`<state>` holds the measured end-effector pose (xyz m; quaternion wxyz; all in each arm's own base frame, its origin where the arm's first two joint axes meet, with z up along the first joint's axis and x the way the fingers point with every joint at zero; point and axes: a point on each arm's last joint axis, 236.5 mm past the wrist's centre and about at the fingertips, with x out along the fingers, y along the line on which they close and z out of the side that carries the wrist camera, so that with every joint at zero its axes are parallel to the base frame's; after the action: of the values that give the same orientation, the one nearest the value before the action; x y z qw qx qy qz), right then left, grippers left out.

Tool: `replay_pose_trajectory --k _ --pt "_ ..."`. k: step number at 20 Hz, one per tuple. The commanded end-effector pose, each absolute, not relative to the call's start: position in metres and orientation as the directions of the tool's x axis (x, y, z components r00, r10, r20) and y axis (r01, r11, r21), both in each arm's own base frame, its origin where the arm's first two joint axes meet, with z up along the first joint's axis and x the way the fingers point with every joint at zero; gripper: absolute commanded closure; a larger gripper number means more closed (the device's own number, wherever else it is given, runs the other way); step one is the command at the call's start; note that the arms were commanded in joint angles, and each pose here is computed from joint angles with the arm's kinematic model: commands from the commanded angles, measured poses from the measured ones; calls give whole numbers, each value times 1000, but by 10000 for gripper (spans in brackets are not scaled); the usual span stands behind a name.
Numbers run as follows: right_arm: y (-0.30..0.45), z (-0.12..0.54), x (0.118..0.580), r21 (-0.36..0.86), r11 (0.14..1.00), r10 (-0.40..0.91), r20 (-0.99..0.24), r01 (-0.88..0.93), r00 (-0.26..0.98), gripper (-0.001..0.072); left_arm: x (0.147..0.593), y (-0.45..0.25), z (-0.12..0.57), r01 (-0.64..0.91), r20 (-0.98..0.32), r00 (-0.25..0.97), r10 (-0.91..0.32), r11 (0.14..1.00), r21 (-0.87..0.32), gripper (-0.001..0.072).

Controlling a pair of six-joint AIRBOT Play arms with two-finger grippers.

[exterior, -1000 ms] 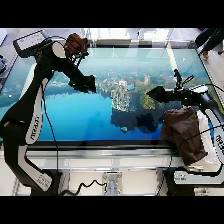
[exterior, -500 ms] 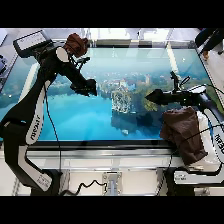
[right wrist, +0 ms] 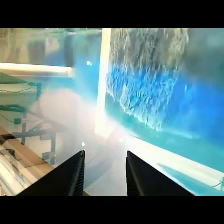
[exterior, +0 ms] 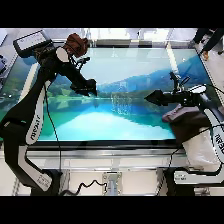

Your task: Fold the shirts.

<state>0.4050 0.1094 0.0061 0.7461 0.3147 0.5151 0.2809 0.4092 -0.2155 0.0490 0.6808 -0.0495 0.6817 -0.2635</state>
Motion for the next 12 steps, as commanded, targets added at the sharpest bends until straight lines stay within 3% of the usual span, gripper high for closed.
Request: replay_pose_trajectory --k 1,12 --pt "113 9 399 772 628 761 -582 -101 287 406 410 -216 49 293 -902 -66 -427 856 -426 209" --pt "114 9 397 775 624 766 -580 -102 278 406 410 -216 49 309 -902 -65 -426 851 -425 209"
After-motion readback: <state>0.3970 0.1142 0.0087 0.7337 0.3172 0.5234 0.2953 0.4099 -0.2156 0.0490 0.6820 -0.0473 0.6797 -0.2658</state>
